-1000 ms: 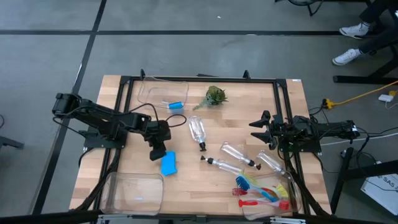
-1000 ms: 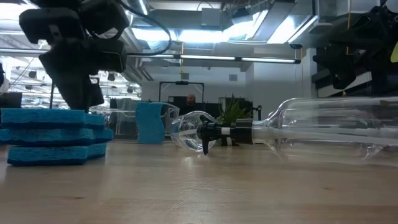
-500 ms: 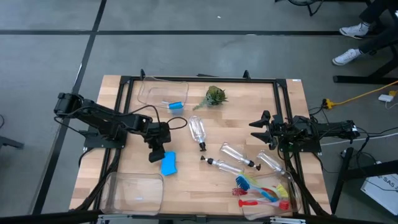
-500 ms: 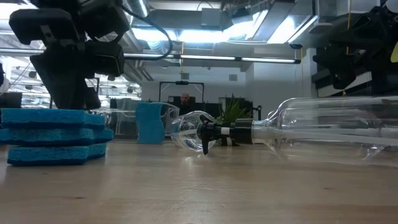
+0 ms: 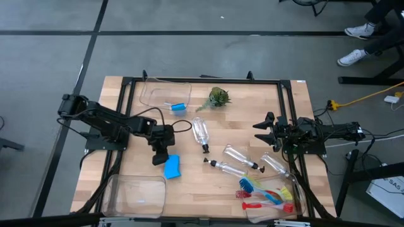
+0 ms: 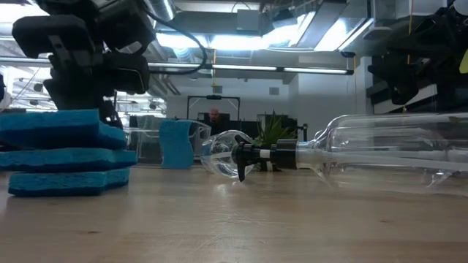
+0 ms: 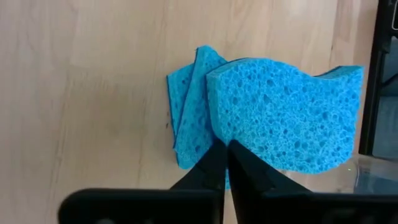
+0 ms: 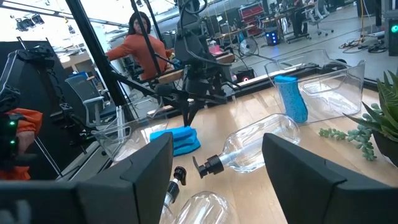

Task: Pick & Place Kitchen Sink Supplies
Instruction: Put the blue sponge into the top transparent bin

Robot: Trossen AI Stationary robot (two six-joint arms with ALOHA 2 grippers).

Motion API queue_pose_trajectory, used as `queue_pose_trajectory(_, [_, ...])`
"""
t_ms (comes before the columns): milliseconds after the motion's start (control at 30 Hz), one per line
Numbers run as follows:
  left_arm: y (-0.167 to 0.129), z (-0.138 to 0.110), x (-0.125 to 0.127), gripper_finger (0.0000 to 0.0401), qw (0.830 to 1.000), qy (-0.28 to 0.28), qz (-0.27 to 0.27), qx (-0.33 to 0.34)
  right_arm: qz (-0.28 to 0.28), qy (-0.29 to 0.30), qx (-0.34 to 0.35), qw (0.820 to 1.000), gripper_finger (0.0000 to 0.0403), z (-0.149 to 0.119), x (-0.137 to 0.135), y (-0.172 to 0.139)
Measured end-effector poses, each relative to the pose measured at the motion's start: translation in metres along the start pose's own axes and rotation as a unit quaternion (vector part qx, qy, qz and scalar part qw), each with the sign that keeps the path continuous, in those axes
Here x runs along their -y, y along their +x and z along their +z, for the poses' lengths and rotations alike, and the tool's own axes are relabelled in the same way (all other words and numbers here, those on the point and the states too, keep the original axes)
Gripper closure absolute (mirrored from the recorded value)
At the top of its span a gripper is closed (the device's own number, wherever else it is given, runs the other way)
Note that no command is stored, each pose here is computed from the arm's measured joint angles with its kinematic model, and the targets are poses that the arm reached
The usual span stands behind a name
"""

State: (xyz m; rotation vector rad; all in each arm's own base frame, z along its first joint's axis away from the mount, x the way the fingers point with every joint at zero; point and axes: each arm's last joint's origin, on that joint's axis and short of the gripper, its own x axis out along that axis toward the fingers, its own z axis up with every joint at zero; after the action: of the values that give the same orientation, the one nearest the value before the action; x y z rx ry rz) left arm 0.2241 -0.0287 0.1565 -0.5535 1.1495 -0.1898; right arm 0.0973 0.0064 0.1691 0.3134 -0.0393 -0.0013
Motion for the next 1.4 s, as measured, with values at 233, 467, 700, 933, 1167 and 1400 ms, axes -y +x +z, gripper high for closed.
queue_pose_trajectory(233, [-0.014, 0.003, 0.007, 0.0399, 0.999, 0.012, -0.005, 0.031, 0.0, 0.0, 0.0, 1.0, 0.0158, 0.0, 0.0, 0.0])
queue_pose_trajectory(467, [-0.041, 0.012, 0.021, 0.0399, 0.994, 0.047, 0.003, 0.1, 0.0, 0.0, 0.0, 1.0, 0.0158, 0.0, 0.0, 0.0])
queue_pose_trajectory(700, [-0.08, 0.018, 0.027, 0.0399, 0.984, 0.058, 0.048, 0.162, 0.0, 0.0, 0.0, 1.0, 0.0158, 0.0, 0.0, 0.0])
queue_pose_trajectory(933, [-0.124, 0.029, 0.026, 0.0399, 0.964, 0.052, 0.149, 0.215, 0.0, 0.0, 0.0, 1.0, 0.0158, 0.0, 0.0, 0.0])
queue_pose_trajectory(1167, [-0.17, 0.038, 0.015, 0.0399, 0.924, 0.037, 0.305, 0.227, 0.0, 0.0, 0.0, 1.0, 0.0158, 0.0, 0.0, 0.0])
queue_pose_trajectory(1400, [-0.209, 0.044, 0.004, 0.0399, 0.842, 0.017, 0.478, 0.249, 0.0, 0.0, 0.0, 1.0, 0.0158, 0.0, 0.0, 0.0])
